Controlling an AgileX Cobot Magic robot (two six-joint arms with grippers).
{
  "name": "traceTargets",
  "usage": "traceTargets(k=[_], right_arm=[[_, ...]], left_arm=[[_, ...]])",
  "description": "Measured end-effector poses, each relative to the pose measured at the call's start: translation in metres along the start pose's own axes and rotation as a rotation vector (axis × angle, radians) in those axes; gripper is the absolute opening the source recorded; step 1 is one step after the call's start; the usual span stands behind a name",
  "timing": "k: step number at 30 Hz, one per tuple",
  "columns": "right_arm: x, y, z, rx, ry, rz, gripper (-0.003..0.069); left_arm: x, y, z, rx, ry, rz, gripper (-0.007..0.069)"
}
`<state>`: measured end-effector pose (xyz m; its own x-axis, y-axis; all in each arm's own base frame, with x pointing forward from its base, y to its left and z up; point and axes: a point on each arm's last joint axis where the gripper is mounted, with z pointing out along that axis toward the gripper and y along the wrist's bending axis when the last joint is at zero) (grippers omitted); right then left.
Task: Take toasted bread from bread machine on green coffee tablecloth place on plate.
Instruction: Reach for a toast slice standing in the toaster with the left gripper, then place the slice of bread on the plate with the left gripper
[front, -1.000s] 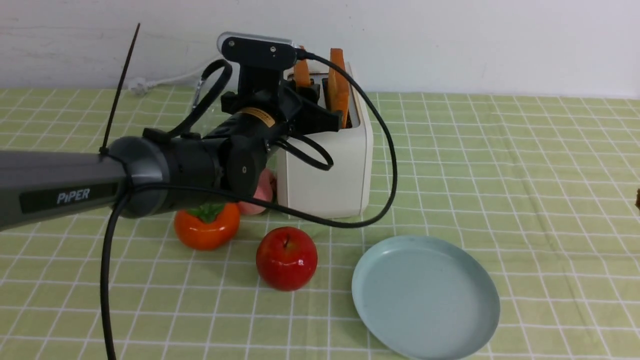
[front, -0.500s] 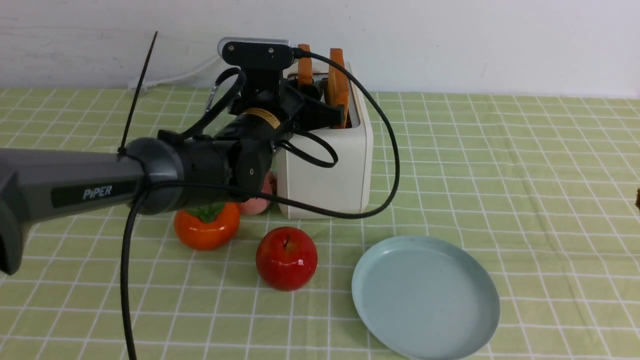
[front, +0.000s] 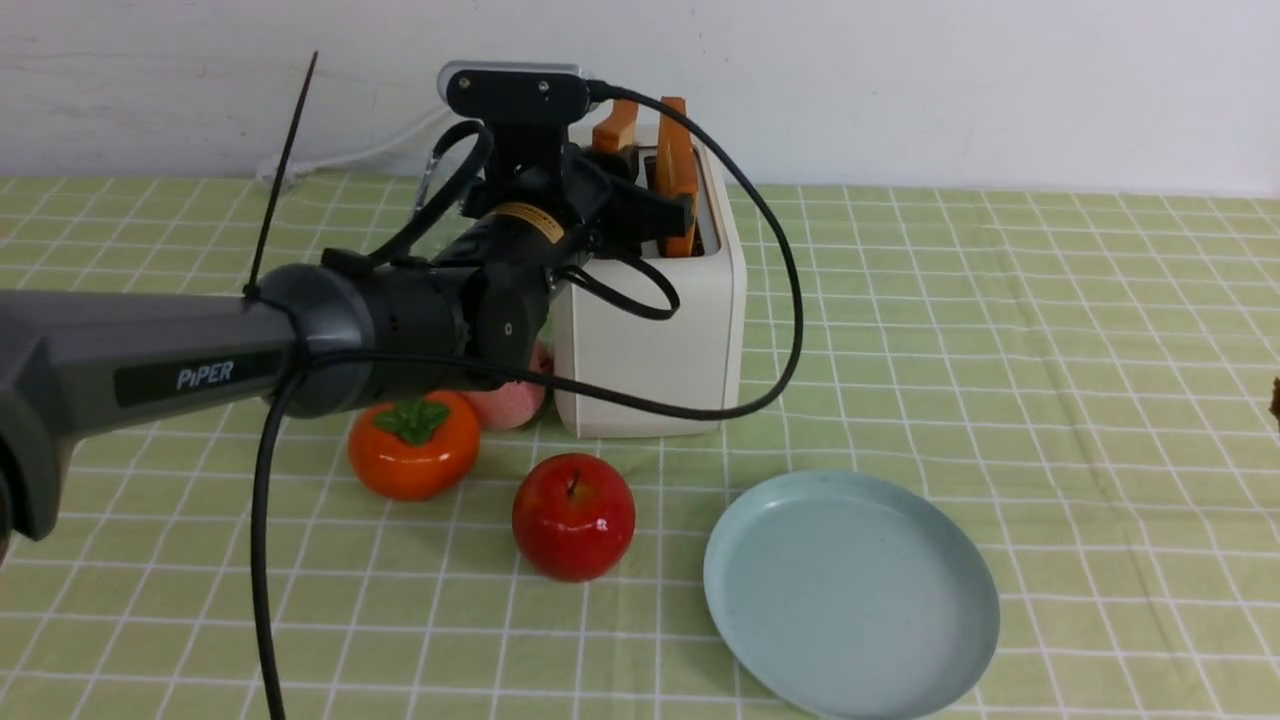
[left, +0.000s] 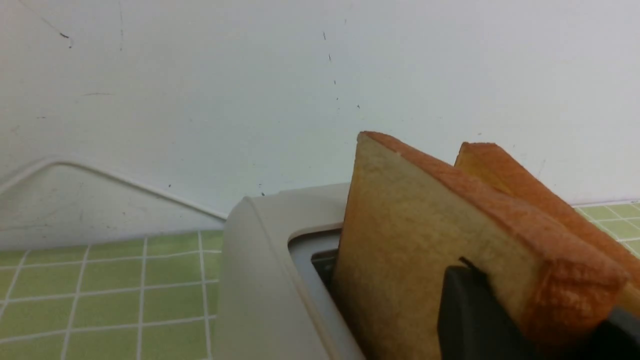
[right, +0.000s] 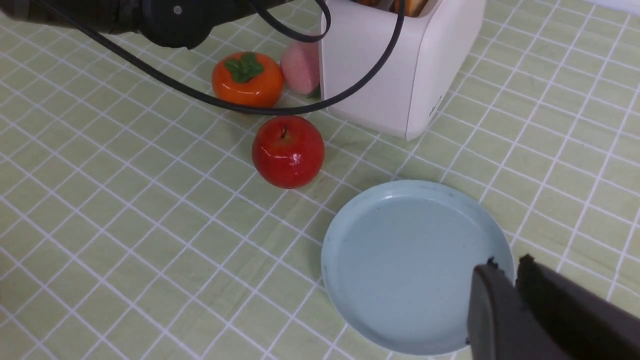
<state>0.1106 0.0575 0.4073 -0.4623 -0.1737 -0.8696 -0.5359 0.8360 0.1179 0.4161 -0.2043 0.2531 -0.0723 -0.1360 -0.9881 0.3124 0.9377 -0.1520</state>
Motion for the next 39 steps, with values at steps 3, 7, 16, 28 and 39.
traceTargets(k=[3, 7, 16, 28, 39], right_arm=[[0.000, 0.000, 0.000, 0.000, 0.000, 0.000, 0.0074], [0.000, 0.000, 0.000, 0.000, 0.000, 0.000, 0.0076], [0.000, 0.000, 0.000, 0.000, 0.000, 0.000, 0.0048], [-0.001, 0.001, 0.000, -0.006, -0.013, 0.006, -0.0014], [0.008, 0.018, -0.040, -0.018, -0.128, -0.036, -0.0010]], left_arm=[[0.000, 0.000, 0.000, 0.000, 0.000, 0.000, 0.0119], [0.000, 0.000, 0.000, 0.000, 0.002, 0.004, 0.0119], [-0.047, -0.003, -0.018, -0.006, -0.083, 0.040, 0.0119], [-0.163, -0.011, -0.096, 0.027, -0.201, 0.096, 0.0119], [-0.169, -0.040, -0.179, 0.421, 0.343, 0.023, 0.0119]])
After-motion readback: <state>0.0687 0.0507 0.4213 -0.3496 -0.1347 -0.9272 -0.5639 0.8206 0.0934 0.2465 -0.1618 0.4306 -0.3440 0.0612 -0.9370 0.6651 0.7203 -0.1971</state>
